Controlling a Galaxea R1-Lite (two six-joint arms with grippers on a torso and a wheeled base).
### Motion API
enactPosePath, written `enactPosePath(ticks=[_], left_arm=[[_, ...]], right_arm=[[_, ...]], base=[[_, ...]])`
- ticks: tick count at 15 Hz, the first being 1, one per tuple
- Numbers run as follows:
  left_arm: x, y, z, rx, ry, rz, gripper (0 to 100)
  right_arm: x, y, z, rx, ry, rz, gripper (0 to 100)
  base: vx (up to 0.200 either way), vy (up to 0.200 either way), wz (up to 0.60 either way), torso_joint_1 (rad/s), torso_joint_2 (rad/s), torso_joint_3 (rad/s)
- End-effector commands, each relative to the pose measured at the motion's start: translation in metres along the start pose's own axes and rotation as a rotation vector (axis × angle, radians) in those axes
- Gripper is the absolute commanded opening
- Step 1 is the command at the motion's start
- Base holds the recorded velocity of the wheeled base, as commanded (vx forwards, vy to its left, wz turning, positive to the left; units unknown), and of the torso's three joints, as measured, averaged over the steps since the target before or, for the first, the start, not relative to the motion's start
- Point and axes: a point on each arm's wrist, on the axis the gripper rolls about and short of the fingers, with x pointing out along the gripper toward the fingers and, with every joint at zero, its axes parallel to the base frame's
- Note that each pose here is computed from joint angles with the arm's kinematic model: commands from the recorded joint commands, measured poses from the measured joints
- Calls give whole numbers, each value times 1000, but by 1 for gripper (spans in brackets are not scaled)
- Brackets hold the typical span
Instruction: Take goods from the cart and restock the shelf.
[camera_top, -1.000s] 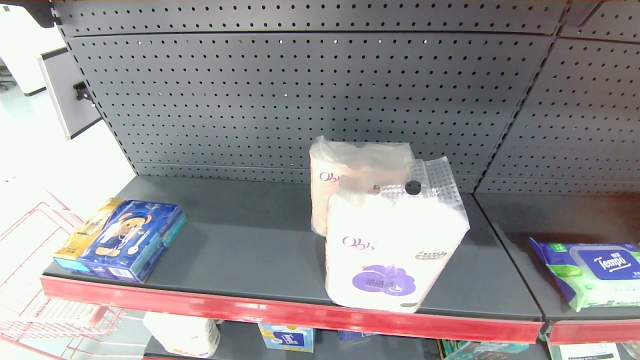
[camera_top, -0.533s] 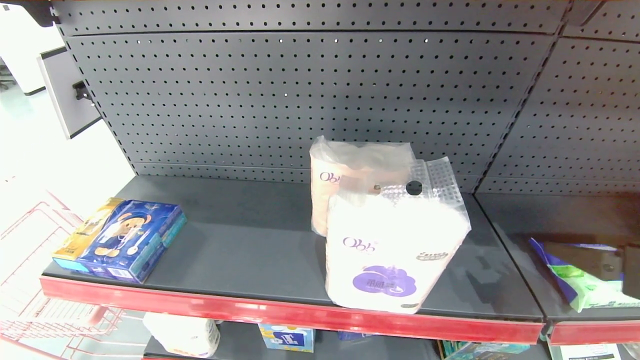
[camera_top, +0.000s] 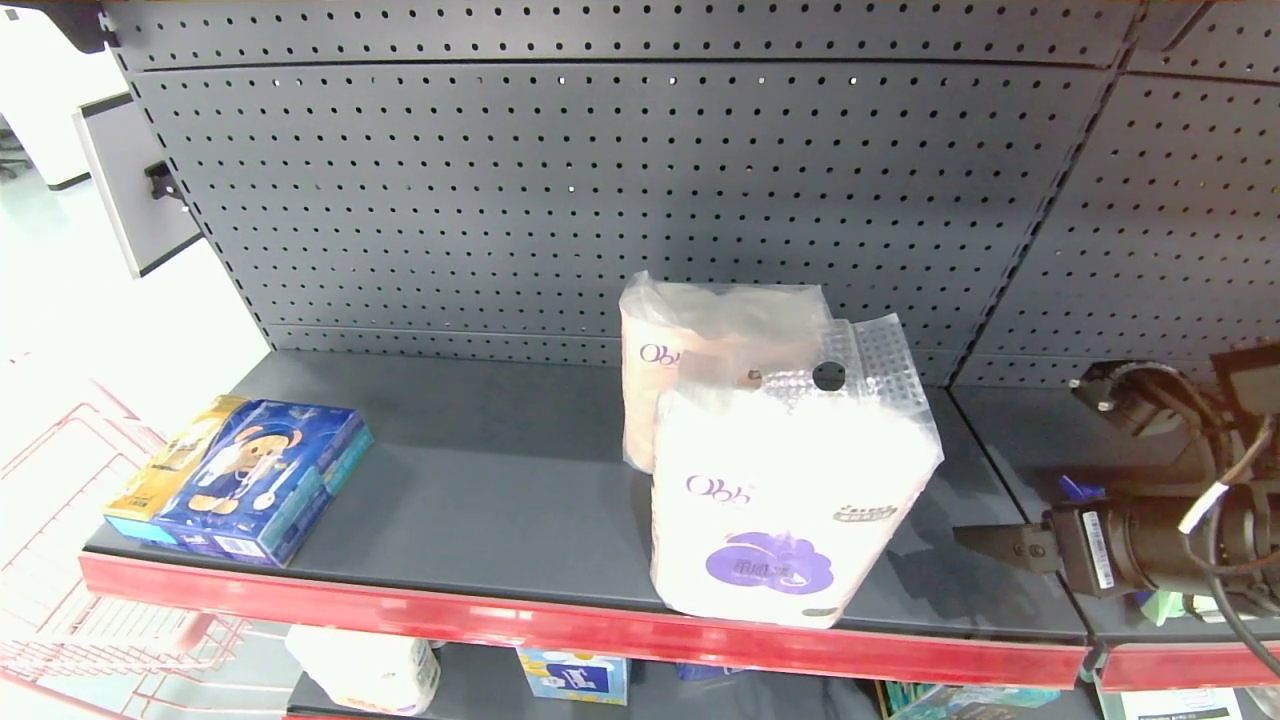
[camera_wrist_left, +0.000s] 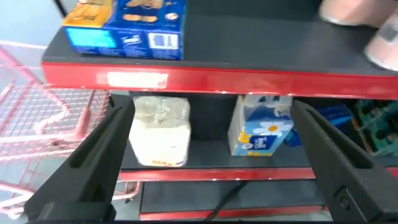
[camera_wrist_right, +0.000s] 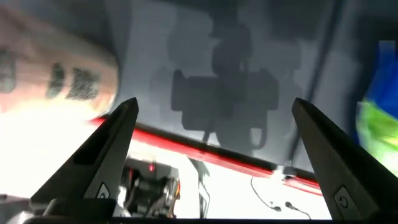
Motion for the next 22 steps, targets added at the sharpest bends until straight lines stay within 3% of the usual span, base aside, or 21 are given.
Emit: enactPosePath(ticks=[1, 8, 22], left_arm=[[1, 0, 0, -1, 8, 13, 100], [1, 0, 0, -1, 9, 2, 100], [1, -1, -1, -1, 10, -29, 100]], right_arm=[[7, 8, -5, -31, 41, 24, 100], [30, 10, 2, -33, 96, -18, 100], [58, 30, 12, -71, 149, 24, 100]], base=[[0, 0, 0, 0, 0, 0], [0, 0, 0, 0, 0, 0], [0, 0, 0, 0, 0, 0]])
